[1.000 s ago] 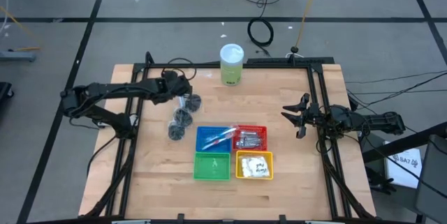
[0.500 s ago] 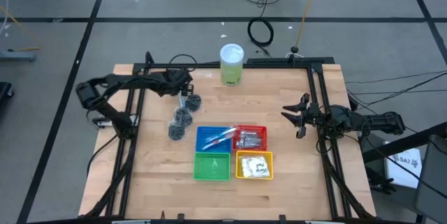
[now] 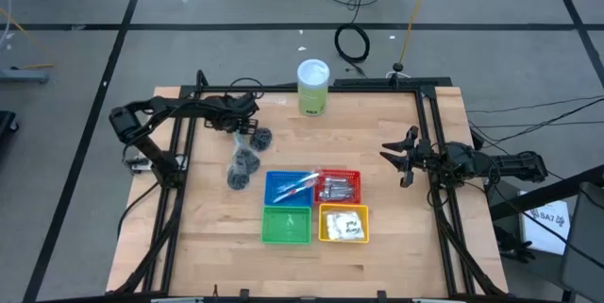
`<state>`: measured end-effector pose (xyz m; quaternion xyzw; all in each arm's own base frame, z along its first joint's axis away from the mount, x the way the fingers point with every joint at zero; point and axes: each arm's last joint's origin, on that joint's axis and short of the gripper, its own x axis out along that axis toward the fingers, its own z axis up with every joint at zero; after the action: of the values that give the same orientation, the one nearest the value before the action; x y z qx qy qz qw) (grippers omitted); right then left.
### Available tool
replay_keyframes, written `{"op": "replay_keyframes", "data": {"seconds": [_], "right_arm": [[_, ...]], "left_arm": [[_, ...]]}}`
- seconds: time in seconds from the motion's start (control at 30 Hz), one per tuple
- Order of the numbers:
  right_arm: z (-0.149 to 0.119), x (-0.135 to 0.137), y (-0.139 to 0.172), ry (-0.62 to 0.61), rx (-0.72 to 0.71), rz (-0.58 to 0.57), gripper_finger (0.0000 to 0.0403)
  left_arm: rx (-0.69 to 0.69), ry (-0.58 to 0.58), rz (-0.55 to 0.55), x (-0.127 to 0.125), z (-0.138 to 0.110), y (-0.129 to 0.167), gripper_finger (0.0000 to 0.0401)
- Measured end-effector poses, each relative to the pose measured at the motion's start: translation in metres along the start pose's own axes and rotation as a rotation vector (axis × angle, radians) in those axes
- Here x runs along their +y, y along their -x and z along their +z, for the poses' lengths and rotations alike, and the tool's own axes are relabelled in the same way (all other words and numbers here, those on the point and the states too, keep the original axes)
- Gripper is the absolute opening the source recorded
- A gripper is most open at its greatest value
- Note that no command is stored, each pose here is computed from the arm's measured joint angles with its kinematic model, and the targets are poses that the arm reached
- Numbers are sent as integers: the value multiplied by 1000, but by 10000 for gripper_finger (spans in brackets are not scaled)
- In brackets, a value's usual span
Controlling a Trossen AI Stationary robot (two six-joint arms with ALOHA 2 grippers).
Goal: Pick & Place Travel size toiletries
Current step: Put the blue toothbrush into the blue basket
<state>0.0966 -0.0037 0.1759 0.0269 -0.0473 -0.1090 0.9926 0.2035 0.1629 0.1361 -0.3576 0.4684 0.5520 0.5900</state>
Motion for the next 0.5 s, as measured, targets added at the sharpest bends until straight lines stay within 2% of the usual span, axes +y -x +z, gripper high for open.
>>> {"op": "replay_keyframes", "data": {"seconds": [0.4, 0.5], "right_arm": [[0, 0, 0, 0, 0, 0, 110], [0, 0, 0, 0, 0, 0, 110]], "left_arm": [[-5, 15, 49, 13, -3, 18, 250], [7, 35, 92, 16, -5, 18, 250]]}}
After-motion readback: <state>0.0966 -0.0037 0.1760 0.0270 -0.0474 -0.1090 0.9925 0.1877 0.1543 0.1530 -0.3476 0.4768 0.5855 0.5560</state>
